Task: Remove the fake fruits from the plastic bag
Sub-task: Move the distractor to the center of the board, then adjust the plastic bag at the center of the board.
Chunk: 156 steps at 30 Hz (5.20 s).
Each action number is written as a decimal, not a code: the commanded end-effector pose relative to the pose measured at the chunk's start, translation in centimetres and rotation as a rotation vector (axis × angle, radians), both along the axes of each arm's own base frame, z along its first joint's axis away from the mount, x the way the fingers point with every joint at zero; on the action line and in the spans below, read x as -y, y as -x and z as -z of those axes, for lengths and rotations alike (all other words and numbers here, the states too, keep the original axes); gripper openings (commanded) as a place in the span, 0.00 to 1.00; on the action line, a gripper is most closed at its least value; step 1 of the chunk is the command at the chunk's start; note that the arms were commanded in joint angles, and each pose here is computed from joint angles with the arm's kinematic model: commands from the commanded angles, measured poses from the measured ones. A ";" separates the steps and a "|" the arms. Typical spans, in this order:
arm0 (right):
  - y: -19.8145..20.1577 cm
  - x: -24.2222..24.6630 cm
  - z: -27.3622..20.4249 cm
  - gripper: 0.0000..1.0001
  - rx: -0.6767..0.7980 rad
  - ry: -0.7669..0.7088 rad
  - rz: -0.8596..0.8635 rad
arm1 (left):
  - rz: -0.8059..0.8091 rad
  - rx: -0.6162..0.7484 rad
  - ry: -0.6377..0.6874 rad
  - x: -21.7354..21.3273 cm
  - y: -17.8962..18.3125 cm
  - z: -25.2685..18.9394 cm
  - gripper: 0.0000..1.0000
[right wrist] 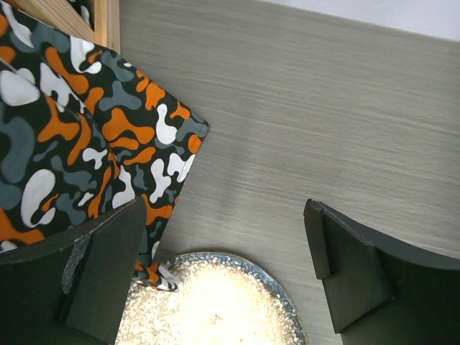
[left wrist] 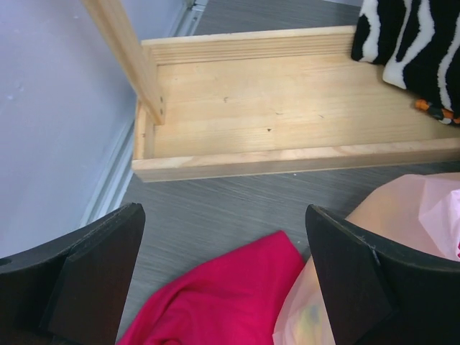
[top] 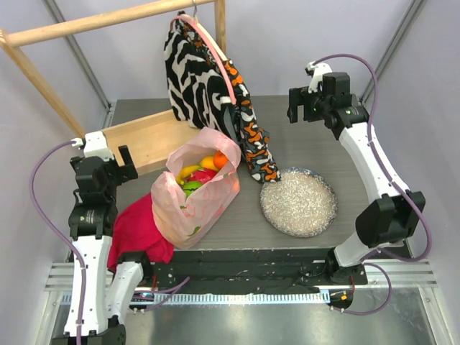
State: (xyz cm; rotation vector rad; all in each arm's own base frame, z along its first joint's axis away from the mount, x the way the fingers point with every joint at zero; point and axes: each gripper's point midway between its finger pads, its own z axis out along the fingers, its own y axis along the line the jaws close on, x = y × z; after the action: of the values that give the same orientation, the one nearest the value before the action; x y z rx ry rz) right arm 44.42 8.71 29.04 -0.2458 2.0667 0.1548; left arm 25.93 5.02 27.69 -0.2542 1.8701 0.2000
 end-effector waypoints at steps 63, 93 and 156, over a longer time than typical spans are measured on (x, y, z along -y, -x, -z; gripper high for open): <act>-19.0 -1.9 -7.6 0.90 0.522 -0.300 0.141 | -0.192 0.064 0.003 -15.1 -30.2 -1.5 1.00; 6.5 1.7 -15.0 0.99 0.486 -0.118 -0.135 | 0.831 -0.100 0.482 12.5 -2.1 -6.1 0.69; 7.3 -24.7 -0.7 0.80 0.106 0.059 -0.756 | 0.992 -0.533 1.154 20.0 11.4 -7.2 0.68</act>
State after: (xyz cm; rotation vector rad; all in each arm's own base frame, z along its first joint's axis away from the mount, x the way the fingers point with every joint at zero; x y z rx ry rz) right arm 35.87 32.70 30.37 -1.0196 1.7738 0.5644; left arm 14.54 -14.29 34.25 0.0985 2.2014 -1.4510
